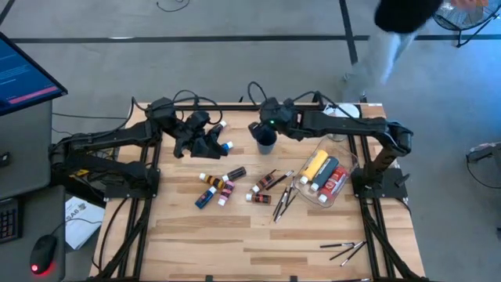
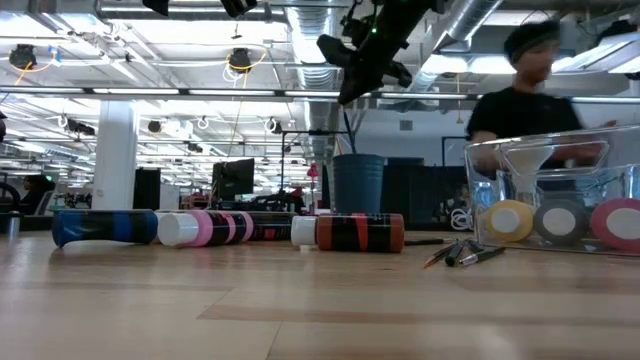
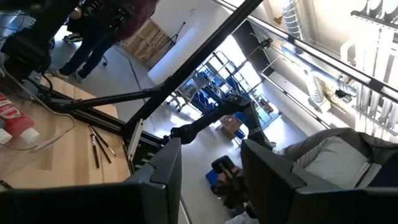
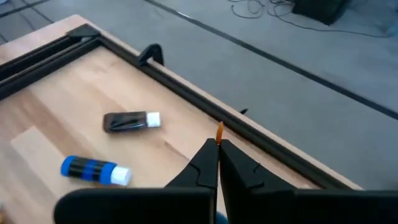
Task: Pick & Place Paint Supplies
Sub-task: Put the top paint brush into the blue cup, then move the transparent bin to the bottom center of the table
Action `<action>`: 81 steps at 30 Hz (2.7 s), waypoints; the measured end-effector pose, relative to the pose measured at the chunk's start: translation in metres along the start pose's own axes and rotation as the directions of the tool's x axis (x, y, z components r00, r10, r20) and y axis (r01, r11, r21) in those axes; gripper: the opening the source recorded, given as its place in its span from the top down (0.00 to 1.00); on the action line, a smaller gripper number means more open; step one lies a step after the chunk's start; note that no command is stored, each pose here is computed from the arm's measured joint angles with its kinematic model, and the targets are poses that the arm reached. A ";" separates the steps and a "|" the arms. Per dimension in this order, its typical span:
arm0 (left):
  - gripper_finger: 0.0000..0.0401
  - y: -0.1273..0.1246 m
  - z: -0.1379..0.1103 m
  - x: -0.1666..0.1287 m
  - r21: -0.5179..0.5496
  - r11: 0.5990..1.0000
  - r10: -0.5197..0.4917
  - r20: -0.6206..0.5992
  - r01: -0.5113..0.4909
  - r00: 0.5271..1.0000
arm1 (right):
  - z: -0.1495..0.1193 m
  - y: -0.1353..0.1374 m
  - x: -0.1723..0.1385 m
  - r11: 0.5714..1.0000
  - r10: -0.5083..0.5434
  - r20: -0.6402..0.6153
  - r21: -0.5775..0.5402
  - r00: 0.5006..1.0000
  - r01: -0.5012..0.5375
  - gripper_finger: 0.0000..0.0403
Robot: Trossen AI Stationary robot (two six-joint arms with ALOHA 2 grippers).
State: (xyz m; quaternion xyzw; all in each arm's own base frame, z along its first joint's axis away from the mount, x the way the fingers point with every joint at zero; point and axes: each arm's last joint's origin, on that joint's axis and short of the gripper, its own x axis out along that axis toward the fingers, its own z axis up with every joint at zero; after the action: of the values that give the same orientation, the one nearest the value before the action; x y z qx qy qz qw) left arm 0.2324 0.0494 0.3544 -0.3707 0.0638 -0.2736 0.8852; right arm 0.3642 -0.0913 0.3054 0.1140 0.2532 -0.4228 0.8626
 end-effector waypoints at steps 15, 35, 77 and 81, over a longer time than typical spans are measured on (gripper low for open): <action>0.69 -0.002 -0.002 0.003 0.001 1.000 0.002 0.007 -0.002 1.000 | -0.008 -0.019 0.005 0.995 -0.084 -0.124 0.044 0.989 0.090 0.88; 0.82 -0.042 0.012 -0.003 0.238 0.907 -0.350 -0.030 0.347 0.936 | 0.006 -0.003 -0.034 0.994 0.047 0.003 0.095 0.999 -0.047 0.72; 1.00 -0.164 -0.001 -0.035 0.531 0.424 -0.762 -0.230 0.734 0.606 | 0.051 -0.005 -0.072 0.918 0.227 0.338 0.239 0.914 -0.316 0.72; 1.00 -0.164 -0.001 -0.035 0.532 0.423 -0.761 -0.230 0.733 0.606 | 0.051 -0.006 -0.071 0.918 0.223 0.338 0.241 0.914 -0.314 0.72</action>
State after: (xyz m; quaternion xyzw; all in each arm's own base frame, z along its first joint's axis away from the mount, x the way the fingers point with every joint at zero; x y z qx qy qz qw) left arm 0.1307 -0.0264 0.4641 -0.0787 -0.2141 -0.6338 0.7391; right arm 0.3407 -0.0679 0.3868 0.2070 0.0343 -0.3439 0.9152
